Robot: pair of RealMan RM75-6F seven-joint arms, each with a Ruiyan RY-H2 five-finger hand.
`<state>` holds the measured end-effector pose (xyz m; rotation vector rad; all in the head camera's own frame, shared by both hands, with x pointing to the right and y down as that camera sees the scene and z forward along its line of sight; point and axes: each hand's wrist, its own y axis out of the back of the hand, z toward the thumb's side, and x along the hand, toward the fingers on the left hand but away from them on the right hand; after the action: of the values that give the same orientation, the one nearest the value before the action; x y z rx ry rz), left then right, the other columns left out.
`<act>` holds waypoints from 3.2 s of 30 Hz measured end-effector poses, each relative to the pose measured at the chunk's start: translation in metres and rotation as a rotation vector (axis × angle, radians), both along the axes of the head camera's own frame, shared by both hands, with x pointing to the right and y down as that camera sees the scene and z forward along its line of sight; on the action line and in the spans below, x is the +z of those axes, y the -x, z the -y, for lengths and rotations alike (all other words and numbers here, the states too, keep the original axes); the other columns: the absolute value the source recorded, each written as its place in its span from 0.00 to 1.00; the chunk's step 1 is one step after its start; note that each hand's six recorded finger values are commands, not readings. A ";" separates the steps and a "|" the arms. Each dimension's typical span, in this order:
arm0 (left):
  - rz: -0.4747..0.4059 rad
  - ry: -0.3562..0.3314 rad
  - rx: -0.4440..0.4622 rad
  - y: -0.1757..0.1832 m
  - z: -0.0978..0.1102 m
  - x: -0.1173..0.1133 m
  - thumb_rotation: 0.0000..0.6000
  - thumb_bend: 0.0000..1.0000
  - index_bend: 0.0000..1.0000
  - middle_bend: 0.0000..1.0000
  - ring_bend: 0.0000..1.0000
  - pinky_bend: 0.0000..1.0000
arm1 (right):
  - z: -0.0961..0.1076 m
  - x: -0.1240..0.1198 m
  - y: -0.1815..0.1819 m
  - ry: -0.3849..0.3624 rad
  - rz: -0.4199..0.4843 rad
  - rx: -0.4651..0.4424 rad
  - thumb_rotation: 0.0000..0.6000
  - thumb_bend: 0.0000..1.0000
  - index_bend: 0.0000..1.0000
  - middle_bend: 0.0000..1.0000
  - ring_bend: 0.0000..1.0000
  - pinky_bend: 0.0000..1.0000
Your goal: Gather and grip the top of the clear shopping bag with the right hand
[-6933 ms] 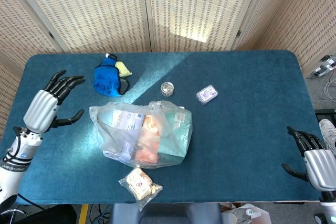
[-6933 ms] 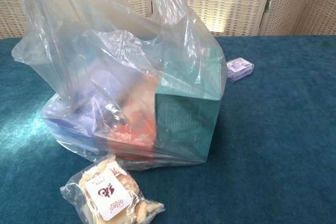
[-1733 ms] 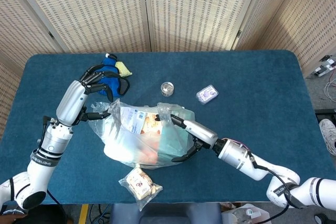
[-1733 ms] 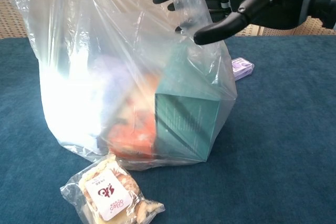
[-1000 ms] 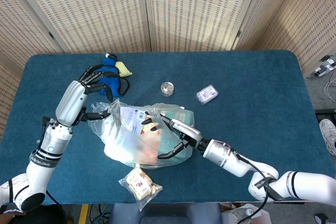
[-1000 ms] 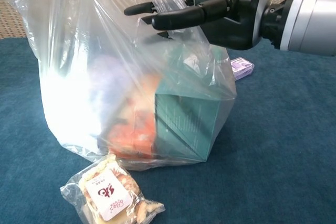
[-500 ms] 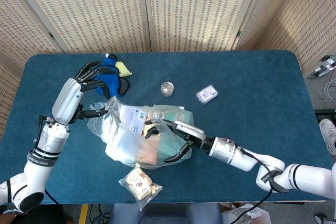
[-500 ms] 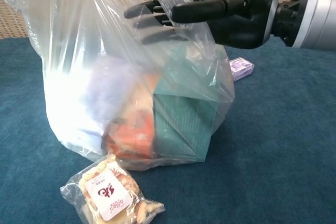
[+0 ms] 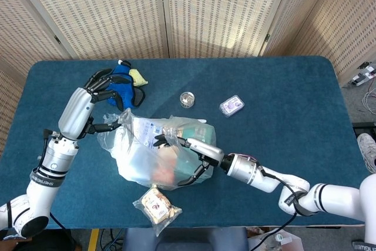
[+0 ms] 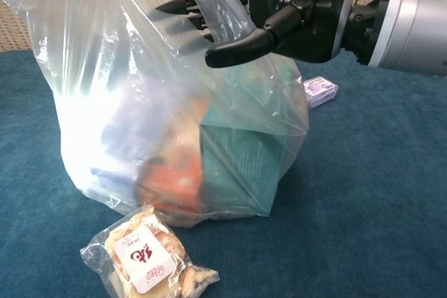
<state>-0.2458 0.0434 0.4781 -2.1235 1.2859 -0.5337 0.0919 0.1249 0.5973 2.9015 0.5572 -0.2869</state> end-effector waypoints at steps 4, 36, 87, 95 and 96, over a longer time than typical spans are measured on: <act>0.002 0.004 -0.003 0.001 0.000 0.002 1.00 0.31 0.61 0.26 0.25 0.10 | -0.003 -0.001 0.002 0.029 0.036 0.009 1.00 0.00 0.00 0.04 0.01 0.08; -0.002 0.012 -0.032 0.014 0.001 0.003 1.00 0.31 0.62 0.26 0.25 0.09 | 0.022 0.003 -0.025 0.405 0.231 0.160 1.00 0.00 0.20 0.20 0.15 0.18; 0.058 0.039 0.222 -0.086 -0.015 -0.025 1.00 0.31 0.57 0.26 0.25 0.09 | 0.003 -0.019 0.025 0.153 0.224 0.011 1.00 0.00 0.00 0.06 0.01 0.04; 0.074 0.056 0.256 -0.107 -0.014 -0.023 1.00 0.31 0.55 0.26 0.24 0.09 | 0.002 -0.020 0.026 0.157 0.234 0.005 1.00 0.00 0.00 0.06 0.01 0.04; 0.075 0.058 0.258 -0.109 -0.014 -0.023 1.00 0.31 0.55 0.26 0.24 0.10 | 0.002 -0.020 0.026 0.155 0.234 0.005 1.00 0.00 0.00 0.06 0.01 0.04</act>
<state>-0.1372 0.0570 0.4556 -2.2519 0.9467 -0.5393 0.0664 0.1227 0.5772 2.7315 0.4800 0.0110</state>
